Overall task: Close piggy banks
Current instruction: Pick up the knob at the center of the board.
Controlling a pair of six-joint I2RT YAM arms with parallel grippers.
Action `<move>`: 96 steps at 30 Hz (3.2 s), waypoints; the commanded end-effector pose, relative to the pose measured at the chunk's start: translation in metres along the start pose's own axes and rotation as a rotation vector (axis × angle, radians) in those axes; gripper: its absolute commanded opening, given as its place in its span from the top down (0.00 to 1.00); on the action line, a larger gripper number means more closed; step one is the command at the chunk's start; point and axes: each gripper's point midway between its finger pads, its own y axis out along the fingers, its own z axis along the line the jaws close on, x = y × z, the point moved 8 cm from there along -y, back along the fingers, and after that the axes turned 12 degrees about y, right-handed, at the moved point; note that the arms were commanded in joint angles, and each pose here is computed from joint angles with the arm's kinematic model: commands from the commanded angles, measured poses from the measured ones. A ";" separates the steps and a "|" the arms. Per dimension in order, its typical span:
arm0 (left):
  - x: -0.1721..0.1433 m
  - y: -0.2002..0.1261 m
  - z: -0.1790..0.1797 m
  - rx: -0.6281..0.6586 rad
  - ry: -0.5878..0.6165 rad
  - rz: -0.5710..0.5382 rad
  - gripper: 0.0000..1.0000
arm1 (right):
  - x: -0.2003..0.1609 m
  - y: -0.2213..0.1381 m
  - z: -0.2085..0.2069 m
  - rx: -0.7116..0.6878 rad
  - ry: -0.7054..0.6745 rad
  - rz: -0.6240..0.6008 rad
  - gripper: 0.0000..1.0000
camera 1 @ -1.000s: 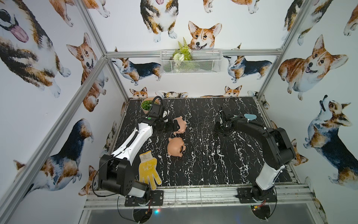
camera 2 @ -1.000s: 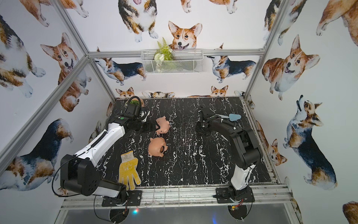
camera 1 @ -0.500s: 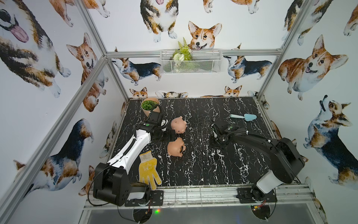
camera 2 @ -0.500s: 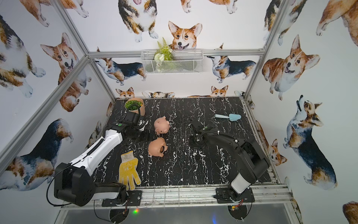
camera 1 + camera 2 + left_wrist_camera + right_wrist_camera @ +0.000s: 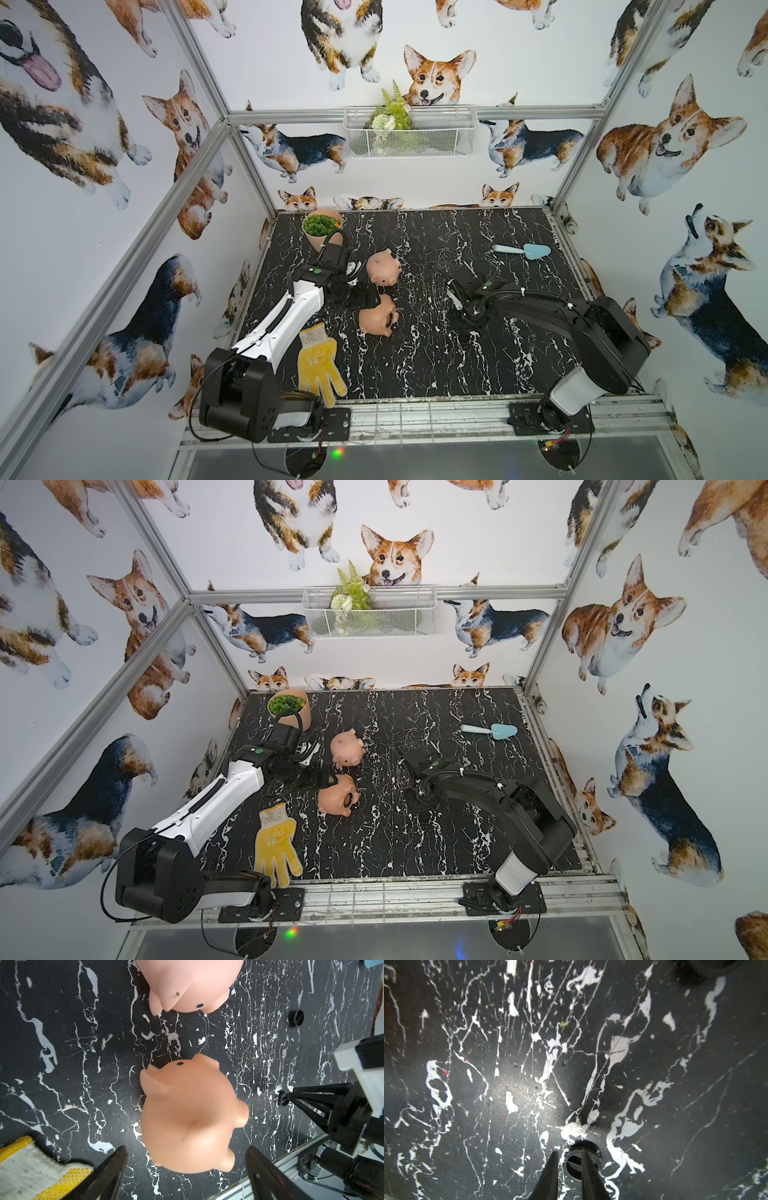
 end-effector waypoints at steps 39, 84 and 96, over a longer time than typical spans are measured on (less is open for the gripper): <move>0.000 0.008 0.000 -0.038 0.013 0.016 0.11 | -0.018 0.017 -0.013 -0.080 -0.071 0.130 0.81; 0.003 0.000 -0.006 -0.063 0.049 0.016 0.12 | -0.013 0.030 -0.018 -0.156 0.059 0.094 0.84; 0.008 0.000 -0.004 -0.055 0.078 0.023 0.12 | -0.019 0.039 -0.023 -0.170 0.062 0.098 0.93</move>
